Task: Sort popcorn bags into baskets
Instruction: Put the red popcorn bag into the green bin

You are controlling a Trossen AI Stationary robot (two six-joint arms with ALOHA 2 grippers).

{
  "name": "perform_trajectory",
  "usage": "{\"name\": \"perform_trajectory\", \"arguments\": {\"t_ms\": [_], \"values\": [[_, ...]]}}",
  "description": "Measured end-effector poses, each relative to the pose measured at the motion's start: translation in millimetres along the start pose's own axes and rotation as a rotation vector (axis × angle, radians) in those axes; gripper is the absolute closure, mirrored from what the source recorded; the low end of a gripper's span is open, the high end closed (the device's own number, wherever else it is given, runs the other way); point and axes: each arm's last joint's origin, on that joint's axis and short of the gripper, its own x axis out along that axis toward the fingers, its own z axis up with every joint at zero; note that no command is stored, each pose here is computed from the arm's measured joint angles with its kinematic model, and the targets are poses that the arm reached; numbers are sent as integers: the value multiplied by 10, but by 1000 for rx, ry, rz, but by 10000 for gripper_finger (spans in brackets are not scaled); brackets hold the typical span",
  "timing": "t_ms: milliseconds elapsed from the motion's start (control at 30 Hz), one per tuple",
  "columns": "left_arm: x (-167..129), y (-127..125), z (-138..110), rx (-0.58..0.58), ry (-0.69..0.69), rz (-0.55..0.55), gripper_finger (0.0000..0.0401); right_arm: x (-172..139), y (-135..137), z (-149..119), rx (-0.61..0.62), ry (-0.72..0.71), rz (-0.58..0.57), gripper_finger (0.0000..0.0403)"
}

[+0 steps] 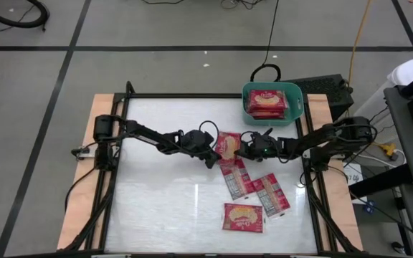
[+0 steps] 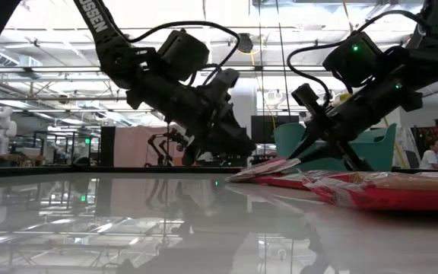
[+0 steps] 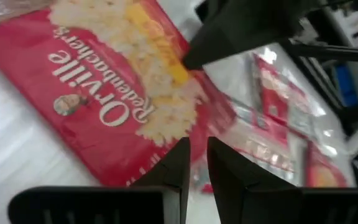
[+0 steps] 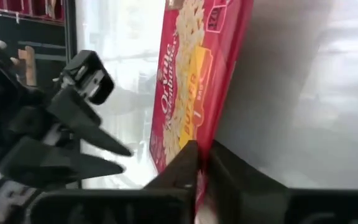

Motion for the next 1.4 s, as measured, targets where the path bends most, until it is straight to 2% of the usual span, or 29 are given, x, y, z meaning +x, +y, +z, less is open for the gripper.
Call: {"name": "perform_trajectory", "arguments": {"t_ms": [133, 233, 400, 633, 867, 1067, 1200, 1300, 1400], "values": [[-131, -46, 120, -2, 29, -64, 343, -6, -1, 48, -2, -17, 3, 389], [-303, -90, 249, -9, 21, -54, 343, -5, 22, 76, -24, -13, 36, 398], [-652, -152, 451, 11, -14, 12, 343, -28, 91, 108, -43, -30, 99, 401], [-1076, -100, 575, -92, -2, 154, 343, -129, 227, 145, -97, -58, 191, 402], [-1324, -136, 611, -156, 0, 182, 343, -255, 352, 152, -190, -82, 268, 403], [-1361, -288, 699, -149, -100, 80, 342, -393, 461, 183, -201, -132, 340, 403], [-1381, -415, 804, -149, -213, -32, 337, -541, 567, 219, -198, -220, 415, 403], [-1394, -481, 870, -119, -283, -97, 315, -682, 643, 247, -182, -297, 473, 403], [-1428, -505, 939, -114, -344, -142, 276, -814, 700, 274, -172, -375, 518, 403]]}}
